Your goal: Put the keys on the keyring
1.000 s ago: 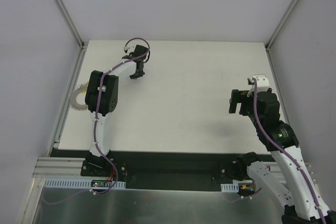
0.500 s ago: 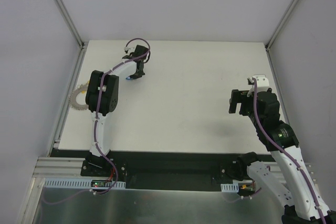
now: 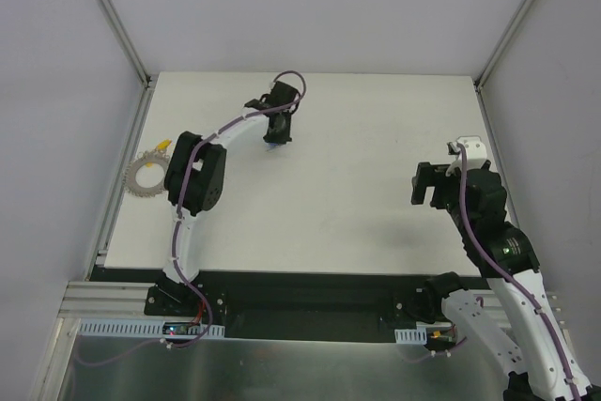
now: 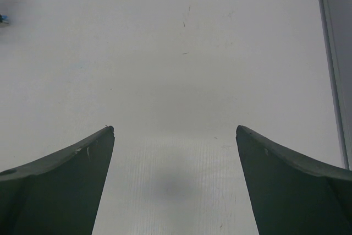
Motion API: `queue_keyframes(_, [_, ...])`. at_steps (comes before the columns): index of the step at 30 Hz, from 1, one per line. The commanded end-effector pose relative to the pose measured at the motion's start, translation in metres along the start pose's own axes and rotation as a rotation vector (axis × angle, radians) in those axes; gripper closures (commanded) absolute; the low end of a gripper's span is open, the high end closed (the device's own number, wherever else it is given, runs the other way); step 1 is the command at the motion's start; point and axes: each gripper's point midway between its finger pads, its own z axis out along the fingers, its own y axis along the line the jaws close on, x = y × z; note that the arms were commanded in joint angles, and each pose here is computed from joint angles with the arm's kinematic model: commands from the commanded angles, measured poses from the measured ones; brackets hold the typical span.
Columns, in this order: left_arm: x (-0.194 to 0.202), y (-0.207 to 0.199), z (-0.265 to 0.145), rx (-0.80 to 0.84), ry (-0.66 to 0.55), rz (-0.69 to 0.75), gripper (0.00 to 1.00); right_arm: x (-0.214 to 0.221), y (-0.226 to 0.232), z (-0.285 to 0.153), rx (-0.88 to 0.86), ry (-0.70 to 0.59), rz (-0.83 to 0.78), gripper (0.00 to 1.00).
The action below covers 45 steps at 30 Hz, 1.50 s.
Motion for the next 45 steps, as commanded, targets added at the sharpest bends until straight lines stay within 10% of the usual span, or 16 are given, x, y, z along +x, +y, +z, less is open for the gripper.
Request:
queue_keyframes(1, [0.021, -0.123, -0.06, 0.366, 0.026, 0.26, 1.0, -0.009, 0.003, -0.007, -0.022, -0.043, 0.017, 0.04])
queue_keyframes(10, [0.123, -0.243, -0.117, 0.596, 0.082, 0.77, 1.0, -0.004, -0.005, -0.018, 0.002, -0.05, 0.021, 0.04])
queue_keyframes(32, [0.182, -0.183, -0.088, 0.404, 0.254, 0.972, 1.0, 0.029, 0.001, -0.018, -0.021, 0.013, 0.085, 0.04])
queue_keyframes(45, [0.127, -0.21, -0.14, 0.464, 0.079, 0.871, 0.58, 0.015, 0.025, -0.025, -0.173, -0.035, 0.055, 0.04])
